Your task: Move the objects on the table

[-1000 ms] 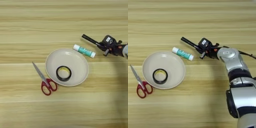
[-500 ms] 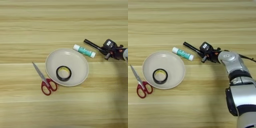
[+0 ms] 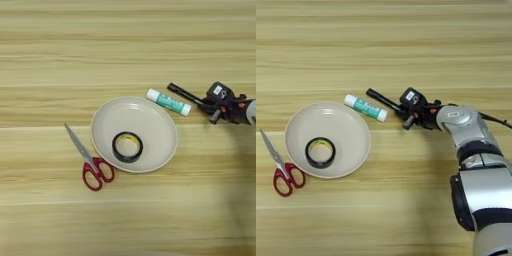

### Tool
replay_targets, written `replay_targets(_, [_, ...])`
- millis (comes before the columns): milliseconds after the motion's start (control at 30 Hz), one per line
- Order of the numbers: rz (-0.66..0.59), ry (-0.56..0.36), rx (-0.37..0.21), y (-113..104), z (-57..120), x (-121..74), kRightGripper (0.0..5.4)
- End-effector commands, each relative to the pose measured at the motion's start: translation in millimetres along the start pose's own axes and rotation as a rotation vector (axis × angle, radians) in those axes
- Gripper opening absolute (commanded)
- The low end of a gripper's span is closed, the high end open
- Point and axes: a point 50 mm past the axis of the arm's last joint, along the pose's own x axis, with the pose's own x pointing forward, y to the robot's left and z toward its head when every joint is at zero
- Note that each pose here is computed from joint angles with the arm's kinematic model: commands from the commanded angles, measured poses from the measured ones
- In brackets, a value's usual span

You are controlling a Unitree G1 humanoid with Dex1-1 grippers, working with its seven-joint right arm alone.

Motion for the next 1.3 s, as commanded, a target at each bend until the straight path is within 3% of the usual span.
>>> replay_targets(33, [-0.101, -0.097, -0.07, -31.6, 35.0, -10.9, 0.88])
replay_targets(1133, [-0.106, -0.093, -0.075, -30.7, 33.8, -10.3, 0.87])
replay_targets(1200, [-0.106, -0.093, -0.075, -30.6, 33.9, -10.2, 1.42])
replay_targets(1300, [-0.107, -0.093, -0.076, -30.7, 34.1, -10.0, 1.75])
